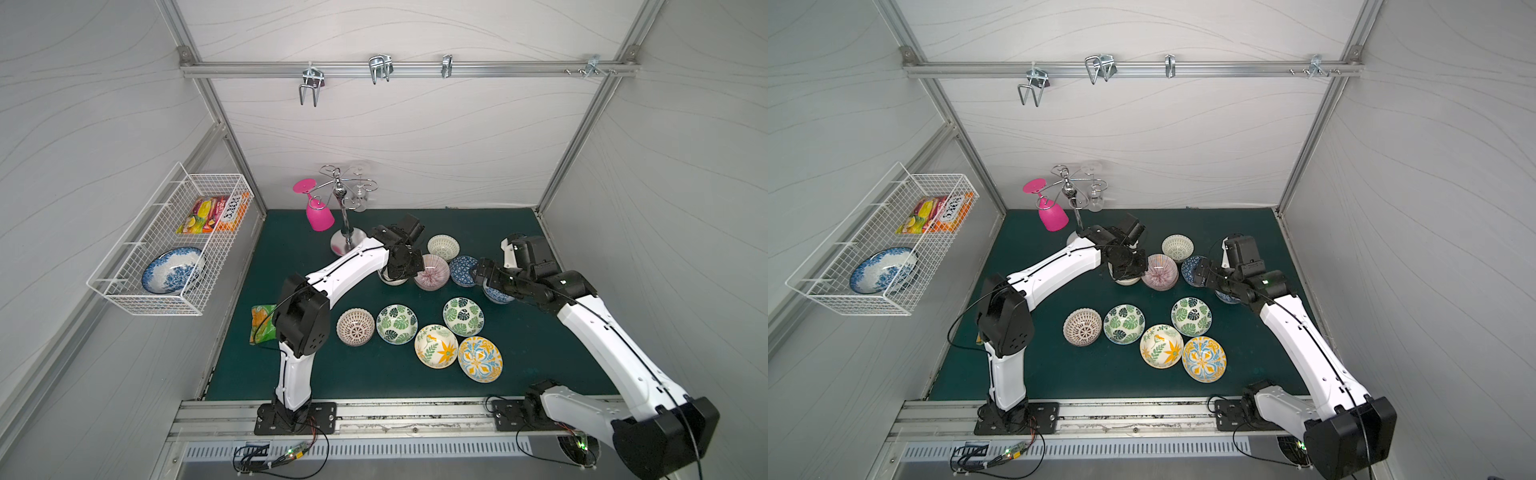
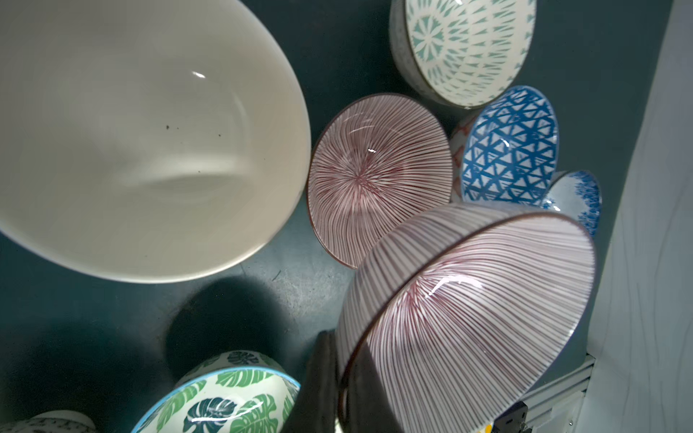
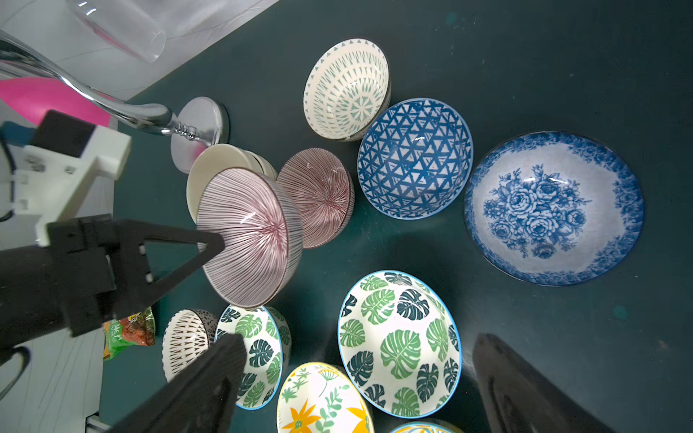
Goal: Stack the bowls
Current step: Place the bowl on the bowl.
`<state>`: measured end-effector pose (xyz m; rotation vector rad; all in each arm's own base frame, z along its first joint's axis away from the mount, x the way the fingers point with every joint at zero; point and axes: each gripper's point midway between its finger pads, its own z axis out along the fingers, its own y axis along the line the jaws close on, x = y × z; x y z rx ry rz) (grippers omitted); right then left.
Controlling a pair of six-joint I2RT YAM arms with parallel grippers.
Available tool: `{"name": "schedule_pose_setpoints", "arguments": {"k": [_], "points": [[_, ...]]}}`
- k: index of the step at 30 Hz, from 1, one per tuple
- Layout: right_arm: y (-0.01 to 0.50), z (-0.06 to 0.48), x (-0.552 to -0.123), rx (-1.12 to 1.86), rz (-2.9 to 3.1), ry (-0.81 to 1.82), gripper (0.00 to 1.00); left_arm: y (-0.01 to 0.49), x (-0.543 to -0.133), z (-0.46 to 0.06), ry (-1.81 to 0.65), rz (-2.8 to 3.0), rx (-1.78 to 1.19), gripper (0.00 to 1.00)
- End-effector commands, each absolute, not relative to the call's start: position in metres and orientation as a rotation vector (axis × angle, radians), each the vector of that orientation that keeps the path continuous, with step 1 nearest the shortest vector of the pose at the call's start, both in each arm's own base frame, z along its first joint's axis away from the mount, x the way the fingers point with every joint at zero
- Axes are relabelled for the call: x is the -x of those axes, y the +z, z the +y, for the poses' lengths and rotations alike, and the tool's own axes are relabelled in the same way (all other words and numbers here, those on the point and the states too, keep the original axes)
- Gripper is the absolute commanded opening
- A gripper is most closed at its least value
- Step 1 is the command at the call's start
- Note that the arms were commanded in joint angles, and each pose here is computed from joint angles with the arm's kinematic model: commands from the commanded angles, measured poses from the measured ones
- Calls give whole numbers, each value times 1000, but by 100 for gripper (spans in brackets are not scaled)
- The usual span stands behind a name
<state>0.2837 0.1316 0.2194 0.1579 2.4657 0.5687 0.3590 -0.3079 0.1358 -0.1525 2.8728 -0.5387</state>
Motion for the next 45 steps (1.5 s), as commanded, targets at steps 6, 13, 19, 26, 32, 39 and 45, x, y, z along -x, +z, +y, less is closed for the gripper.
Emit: {"name": "schedule_pose_setpoints", "arguments": {"k": [6,13,19,26,32,39,45], "points": [[223,132,-276,-126,2456,597,99,140,-393,-335,-653,2754,174,0],[221,135,-277,-124,2464,609,99,124,-401,-338,-619,2767,172,0],[219,135,-277,-119,2469,607,99,110,-405,-337,-573,2781,161,0],[214,135,-277,-119,2478,603,99,103,-412,-335,-533,2763,132,0],[212,135,-279,-120,2483,599,99,96,-416,-336,-516,2754,115,1],[211,133,-278,-118,2487,582,99,101,-421,-337,-529,2741,120,12],[212,130,-280,-132,2481,562,99,113,-422,-338,-555,2714,134,40]]}}
